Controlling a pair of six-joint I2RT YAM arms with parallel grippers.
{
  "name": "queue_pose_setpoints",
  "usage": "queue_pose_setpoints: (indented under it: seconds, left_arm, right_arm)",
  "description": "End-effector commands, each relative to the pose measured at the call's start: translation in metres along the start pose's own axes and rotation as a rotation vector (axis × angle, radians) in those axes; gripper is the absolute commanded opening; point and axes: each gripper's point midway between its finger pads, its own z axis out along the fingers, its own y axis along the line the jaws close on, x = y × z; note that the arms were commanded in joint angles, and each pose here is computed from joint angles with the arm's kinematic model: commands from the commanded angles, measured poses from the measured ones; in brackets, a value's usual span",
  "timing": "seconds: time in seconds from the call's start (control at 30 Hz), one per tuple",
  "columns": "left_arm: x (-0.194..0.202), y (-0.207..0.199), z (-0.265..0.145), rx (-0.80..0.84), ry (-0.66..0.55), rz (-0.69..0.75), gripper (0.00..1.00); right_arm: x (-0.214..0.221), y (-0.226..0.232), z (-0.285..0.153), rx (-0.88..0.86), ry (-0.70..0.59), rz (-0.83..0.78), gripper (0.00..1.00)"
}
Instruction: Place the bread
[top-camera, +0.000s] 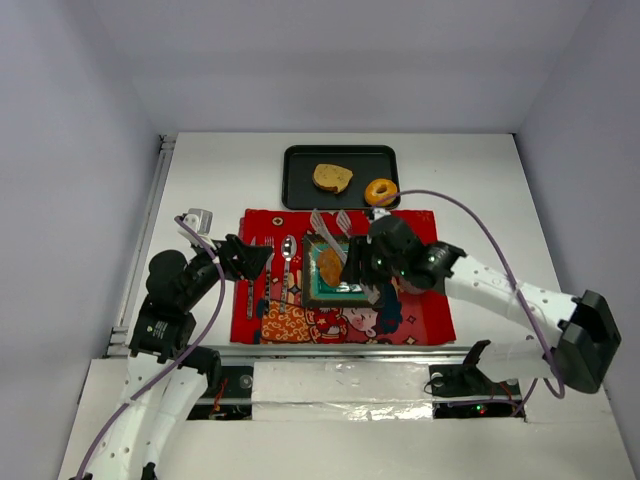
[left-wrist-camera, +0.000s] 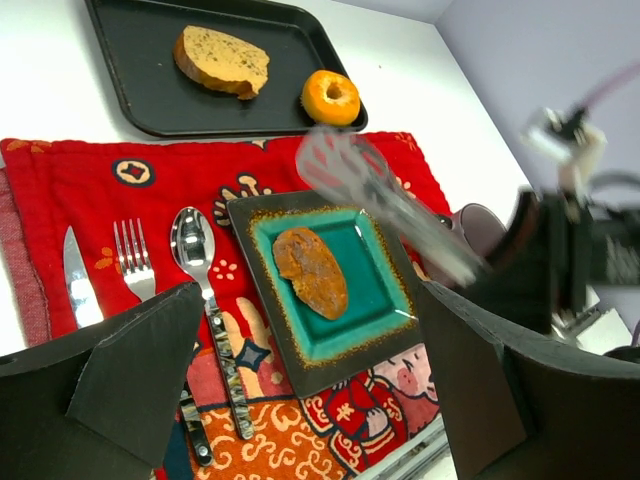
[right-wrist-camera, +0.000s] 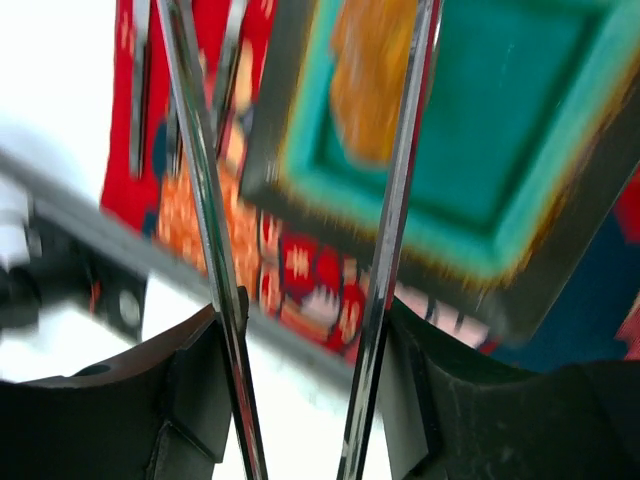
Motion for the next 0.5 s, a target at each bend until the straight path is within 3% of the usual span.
queue_pose_setpoints:
  seconds: [0.0,0.27,0.47]
  left_arm:
    - [-0.009,-0.006,0.001,0.035,-0.039,0.02,0.86]
    - [-0.013,-0.01,-0.003,0.049,-0.064,0.029,0.86]
    - [-0.013,-0.016,-0.006,0.068,-0.068,0.036,0.86]
  right_arm:
    - [-0.06,-0.006,0.01,0.032,-0.125,0.003,0.56]
    - [-0.141,-0.038,0.046,0.079,-0.131,0.031,0.55]
    - [-0.162,-0.085,0.08,0.132,-0.075,0.096,0.54]
